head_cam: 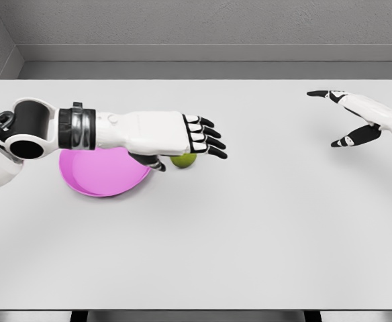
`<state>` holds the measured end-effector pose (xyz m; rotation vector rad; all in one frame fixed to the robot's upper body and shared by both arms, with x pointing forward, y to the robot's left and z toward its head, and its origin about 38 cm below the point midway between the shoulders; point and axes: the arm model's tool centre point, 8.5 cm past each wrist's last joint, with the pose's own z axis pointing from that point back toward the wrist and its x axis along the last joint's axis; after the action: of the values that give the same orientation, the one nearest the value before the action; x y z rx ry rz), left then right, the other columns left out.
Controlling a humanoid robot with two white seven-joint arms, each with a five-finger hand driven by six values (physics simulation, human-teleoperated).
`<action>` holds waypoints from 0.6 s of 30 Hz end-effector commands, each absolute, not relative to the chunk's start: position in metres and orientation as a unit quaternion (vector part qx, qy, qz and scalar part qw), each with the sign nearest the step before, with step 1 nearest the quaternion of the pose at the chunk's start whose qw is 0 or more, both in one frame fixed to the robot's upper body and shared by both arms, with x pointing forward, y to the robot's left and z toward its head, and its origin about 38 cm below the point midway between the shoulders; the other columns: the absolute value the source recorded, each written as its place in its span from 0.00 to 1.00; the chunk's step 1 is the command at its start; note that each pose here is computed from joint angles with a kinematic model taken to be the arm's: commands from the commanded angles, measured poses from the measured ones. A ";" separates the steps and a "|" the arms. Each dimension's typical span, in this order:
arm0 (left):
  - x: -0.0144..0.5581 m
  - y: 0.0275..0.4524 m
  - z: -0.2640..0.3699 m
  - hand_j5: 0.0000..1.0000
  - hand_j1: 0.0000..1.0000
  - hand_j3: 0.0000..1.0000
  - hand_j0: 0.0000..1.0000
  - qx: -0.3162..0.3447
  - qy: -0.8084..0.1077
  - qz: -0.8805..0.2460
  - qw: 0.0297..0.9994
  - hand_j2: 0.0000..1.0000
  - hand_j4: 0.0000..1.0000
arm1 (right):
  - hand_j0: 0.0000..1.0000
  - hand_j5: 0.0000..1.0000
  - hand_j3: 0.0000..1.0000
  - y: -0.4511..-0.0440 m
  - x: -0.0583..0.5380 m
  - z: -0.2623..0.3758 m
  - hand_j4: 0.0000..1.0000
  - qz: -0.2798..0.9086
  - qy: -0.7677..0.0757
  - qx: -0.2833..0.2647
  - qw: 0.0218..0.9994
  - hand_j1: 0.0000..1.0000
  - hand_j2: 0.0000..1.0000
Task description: Put the apple on the plate with both arms
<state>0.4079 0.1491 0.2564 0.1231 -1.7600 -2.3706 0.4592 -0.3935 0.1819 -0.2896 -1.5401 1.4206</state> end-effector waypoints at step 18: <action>0.441 0.129 0.231 1.00 1.00 1.00 1.00 0.075 -0.520 -0.838 0.145 1.00 1.00 | 1.00 1.00 1.00 -0.394 0.459 0.183 1.00 0.582 -0.636 -0.119 0.492 1.00 1.00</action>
<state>0.4338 0.1252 0.2345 0.1673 -1.5470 -2.4402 0.4589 -0.3934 0.1811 -0.2884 -1.5387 1.4207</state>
